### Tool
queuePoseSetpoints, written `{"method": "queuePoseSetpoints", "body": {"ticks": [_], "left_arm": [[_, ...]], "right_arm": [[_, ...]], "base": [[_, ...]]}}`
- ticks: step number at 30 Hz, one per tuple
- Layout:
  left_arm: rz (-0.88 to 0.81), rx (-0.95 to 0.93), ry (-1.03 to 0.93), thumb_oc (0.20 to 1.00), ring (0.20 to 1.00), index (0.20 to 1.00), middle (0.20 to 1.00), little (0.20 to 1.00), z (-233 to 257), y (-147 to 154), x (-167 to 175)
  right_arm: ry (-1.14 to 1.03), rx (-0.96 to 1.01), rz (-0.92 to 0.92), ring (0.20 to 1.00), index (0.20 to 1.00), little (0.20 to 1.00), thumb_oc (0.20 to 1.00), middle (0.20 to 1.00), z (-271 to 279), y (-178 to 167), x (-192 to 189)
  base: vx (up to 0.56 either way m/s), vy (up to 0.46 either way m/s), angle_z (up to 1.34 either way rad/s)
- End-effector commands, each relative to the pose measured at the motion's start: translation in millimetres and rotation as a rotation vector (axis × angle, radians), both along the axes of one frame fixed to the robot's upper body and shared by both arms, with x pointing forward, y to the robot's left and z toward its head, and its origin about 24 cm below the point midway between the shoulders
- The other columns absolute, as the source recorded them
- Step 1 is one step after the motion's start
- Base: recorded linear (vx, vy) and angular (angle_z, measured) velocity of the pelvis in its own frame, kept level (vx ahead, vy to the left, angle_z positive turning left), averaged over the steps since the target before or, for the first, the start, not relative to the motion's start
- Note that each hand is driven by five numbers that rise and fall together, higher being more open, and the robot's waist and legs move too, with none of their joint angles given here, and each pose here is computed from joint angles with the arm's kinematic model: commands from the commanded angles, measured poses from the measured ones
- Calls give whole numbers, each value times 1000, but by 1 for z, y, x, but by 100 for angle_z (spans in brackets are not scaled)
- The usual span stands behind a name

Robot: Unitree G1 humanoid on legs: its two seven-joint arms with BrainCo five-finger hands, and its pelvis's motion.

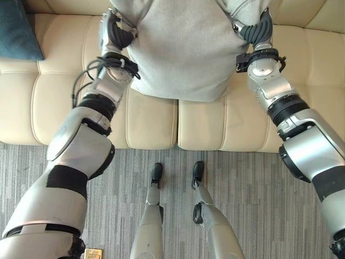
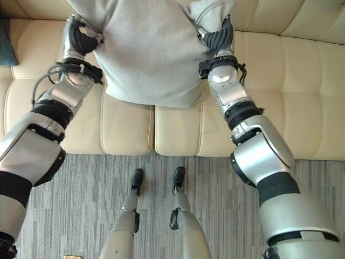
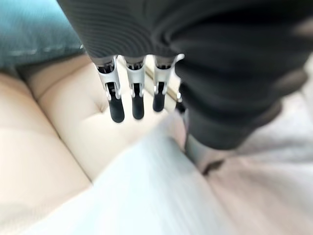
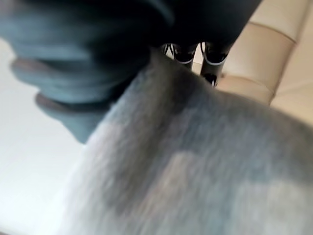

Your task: Pick up all the scattered cushions and arrange them neatly on the sofa.

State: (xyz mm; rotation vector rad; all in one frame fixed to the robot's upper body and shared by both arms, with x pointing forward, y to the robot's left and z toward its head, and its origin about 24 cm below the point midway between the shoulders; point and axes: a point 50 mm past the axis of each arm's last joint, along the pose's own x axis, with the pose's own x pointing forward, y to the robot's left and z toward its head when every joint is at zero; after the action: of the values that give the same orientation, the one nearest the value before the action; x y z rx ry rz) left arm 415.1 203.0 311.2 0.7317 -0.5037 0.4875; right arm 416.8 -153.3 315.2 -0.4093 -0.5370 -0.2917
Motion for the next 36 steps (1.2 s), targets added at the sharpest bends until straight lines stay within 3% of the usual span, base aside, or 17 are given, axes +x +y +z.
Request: {"method": "queuePoseSetpoints", "body": {"ticks": [1, 2, 4, 7, 9, 14, 15, 22, 23, 26, 31, 36], "left_arm": [[83, 18, -85, 1000, 1000, 1000, 1000, 1000, 42, 20, -11], [83, 18, -85, 1000, 1000, 1000, 1000, 1000, 42, 20, -11], [49, -177, -54, 1000, 1000, 1000, 1000, 1000, 28, 41, -12], [-151, -565, -113, 1000, 1000, 1000, 1000, 1000, 7, 67, -18], [-222, -638, -178, 1000, 1000, 1000, 1000, 1000, 5, 74, -25], [-331, -844, -213, 1000, 1000, 1000, 1000, 1000, -73, 99, -56], [-321, -909, -199, 1000, 1000, 1000, 1000, 1000, -113, 103, -76], [-148, -939, 47, 1000, 1000, 1000, 1000, 1000, -224, 108, -145], [-62, -983, 162, 1000, 1000, 1000, 1000, 1000, -264, 107, -173], [30, -1077, 342, 1000, 1000, 1000, 1000, 1000, -317, 96, -212], [44, -1097, 674, 1000, 1000, 1000, 1000, 1000, -374, 64, -244], [-37, -1011, 825, 1000, 1000, 1000, 1000, 1000, -383, 47, -248]], "right_arm": [[29, -182, -86, 1000, 1000, 1000, 1000, 1000, 20, -6, 1], [29, -182, -86, 1000, 1000, 1000, 1000, 1000, 20, -6, 1], [89, -181, -148, 1000, 1000, 1000, 1000, 1000, 13, -24, 3], [45, 168, -106, 1000, 1000, 1000, 1000, 1000, 4, -57, -4], [5, 266, -67, 1000, 1000, 1000, 1000, 1000, 0, -66, -9], [-110, 513, -65, 1000, 1000, 1000, 1000, 1000, -54, -112, -41], [-115, 608, -60, 1000, 1000, 1000, 1000, 1000, -90, -121, -55], [86, 711, -44, 1000, 1000, 1000, 1000, 1000, -200, -118, -105], [204, 718, -53, 1000, 1000, 1000, 1000, 1000, -235, -118, -125], [410, 737, -91, 1000, 1000, 1000, 1000, 1000, -289, -114, -157], [752, 783, -137, 1000, 1000, 1000, 1000, 1000, -366, -92, -201], [904, 753, -113, 1000, 1000, 1000, 1000, 1000, -392, -79, -216]], "base": [[32, 15, 1], [54, 26, 0], [45, 24, -2], [94, 42, -2], [53, 38, -1], [88, 46, 2], [99, 31, 0], [72, 35, -10], [47, 58, -10], [-11, 50, -16], [-44, 61, -14], [-54, 77, -6]]}}
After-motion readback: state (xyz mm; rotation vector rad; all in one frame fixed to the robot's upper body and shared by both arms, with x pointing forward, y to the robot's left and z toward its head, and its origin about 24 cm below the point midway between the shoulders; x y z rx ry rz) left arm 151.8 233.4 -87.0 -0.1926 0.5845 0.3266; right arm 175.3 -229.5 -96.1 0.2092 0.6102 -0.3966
